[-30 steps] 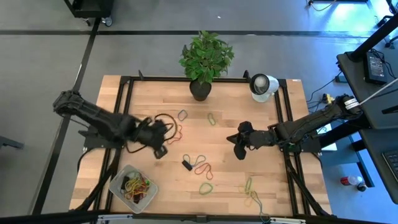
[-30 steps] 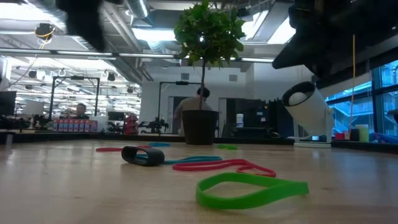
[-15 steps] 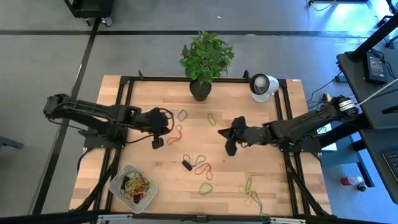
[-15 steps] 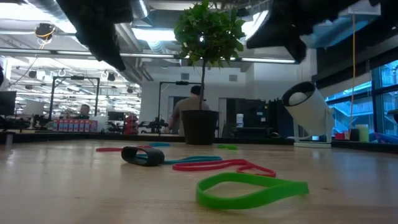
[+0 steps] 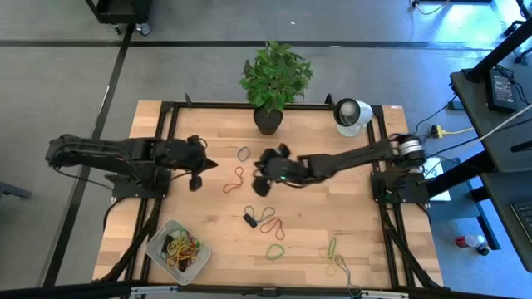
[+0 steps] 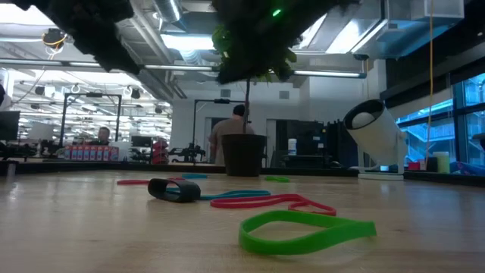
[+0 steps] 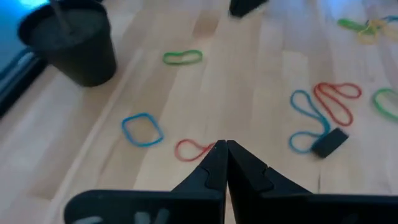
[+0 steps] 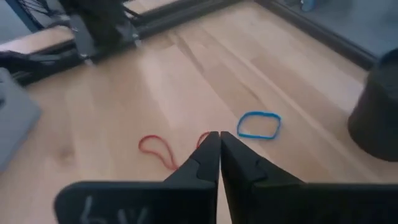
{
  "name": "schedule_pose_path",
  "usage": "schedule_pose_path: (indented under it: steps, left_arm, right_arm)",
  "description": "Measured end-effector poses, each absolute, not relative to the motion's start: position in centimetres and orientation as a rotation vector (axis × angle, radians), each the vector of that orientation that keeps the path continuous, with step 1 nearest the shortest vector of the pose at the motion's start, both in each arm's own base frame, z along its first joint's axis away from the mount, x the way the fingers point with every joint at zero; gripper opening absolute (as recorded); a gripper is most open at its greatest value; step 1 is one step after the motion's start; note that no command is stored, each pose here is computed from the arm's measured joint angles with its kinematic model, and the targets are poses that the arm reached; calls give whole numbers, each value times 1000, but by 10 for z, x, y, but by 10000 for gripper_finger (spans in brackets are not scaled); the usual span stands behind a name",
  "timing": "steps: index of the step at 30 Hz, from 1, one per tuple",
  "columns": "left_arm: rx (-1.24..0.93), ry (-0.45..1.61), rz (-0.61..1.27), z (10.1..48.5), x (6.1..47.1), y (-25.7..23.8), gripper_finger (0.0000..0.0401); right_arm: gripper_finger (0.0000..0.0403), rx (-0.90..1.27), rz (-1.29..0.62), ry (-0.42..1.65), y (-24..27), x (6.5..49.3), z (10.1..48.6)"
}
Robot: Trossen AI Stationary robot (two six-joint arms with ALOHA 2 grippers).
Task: Pick and place rubber bands into bin
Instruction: Put the top blue rubber band into the gray bin
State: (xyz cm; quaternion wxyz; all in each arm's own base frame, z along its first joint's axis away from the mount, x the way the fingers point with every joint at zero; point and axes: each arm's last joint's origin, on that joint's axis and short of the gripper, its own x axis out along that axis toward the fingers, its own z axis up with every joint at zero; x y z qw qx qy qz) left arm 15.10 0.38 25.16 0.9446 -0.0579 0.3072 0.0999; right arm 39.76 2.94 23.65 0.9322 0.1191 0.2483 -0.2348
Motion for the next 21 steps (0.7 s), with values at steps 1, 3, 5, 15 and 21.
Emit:
schedule_pose_path:
  steps: [1,3,5,15,21]
  left_arm:
    - [-103,622,203,252,150,5,1]
    - [-78,611,200,255,144,6,1]
    - [-70,619,208,256,139,7,1]
    - [-67,605,220,260,119,9,1]
    - [-59,605,213,260,118,9,2]
  right_arm:
    - [23,246,-487,523,25,406,231]
    - [35,269,-466,549,16,425,222]
    - [51,296,-442,571,5,443,216]
    - [151,332,-521,699,-37,496,183]
    - [171,350,-538,773,-54,502,152]
